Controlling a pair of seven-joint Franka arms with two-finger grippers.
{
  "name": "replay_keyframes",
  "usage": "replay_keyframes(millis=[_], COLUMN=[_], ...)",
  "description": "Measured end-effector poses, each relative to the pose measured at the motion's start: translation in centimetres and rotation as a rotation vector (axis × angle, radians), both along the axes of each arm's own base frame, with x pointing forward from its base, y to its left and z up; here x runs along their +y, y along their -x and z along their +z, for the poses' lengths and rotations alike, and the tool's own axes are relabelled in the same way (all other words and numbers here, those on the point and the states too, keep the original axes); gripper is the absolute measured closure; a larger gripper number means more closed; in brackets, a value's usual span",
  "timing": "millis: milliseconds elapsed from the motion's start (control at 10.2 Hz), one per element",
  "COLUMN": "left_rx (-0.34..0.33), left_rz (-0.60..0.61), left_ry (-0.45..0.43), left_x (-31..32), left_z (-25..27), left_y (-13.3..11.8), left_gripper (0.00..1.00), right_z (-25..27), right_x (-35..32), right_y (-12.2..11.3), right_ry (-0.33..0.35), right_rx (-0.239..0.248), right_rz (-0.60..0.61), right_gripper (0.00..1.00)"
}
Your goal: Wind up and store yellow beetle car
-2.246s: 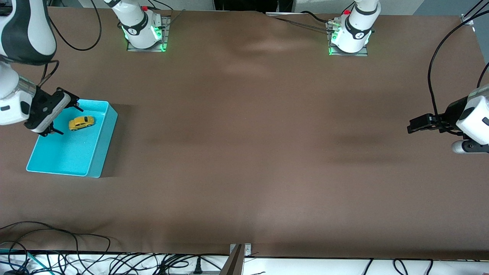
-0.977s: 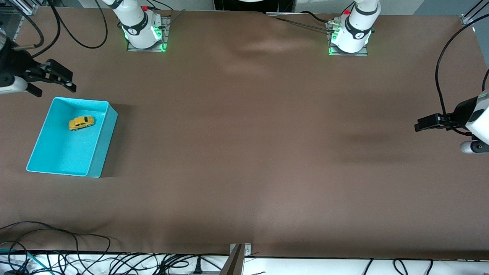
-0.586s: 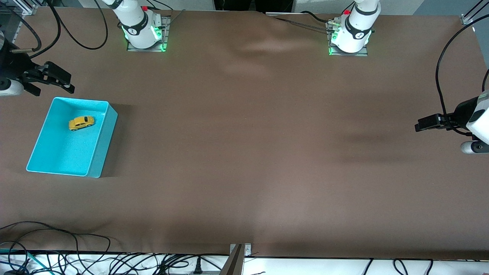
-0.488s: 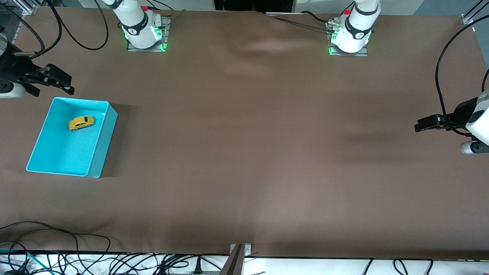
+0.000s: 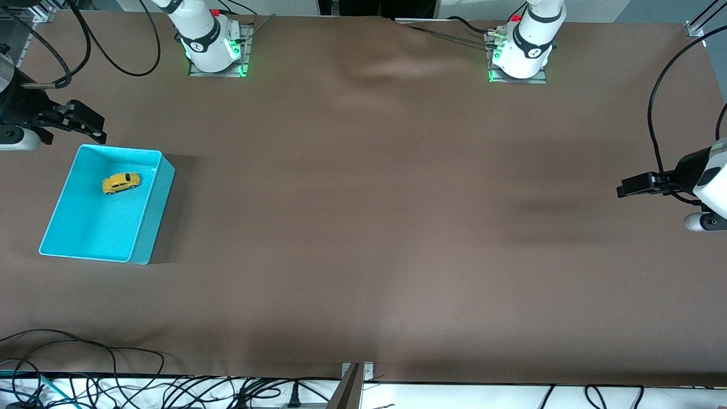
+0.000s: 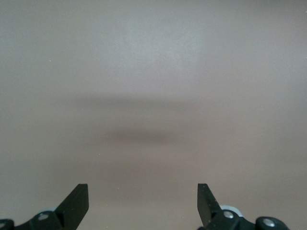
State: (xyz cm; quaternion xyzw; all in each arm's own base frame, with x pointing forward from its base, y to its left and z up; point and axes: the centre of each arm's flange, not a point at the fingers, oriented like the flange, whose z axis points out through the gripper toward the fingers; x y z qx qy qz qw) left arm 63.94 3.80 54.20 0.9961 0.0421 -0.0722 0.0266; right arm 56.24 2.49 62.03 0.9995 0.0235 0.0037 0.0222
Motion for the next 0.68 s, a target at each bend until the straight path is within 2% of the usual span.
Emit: replay_keyframes(millis=[684], left_rx=[-0.002], left_rz=[0.024], left_ry=[-0.001], left_x=[1.5], left_z=[0.1], left_y=[0.1], left_gripper=[0.00], right_z=[0.1], right_x=[0.0], right_y=[0.0], right_ry=[0.004], right_rx=[-0.001], right_rz=[-0.001], right_gripper=[0.00])
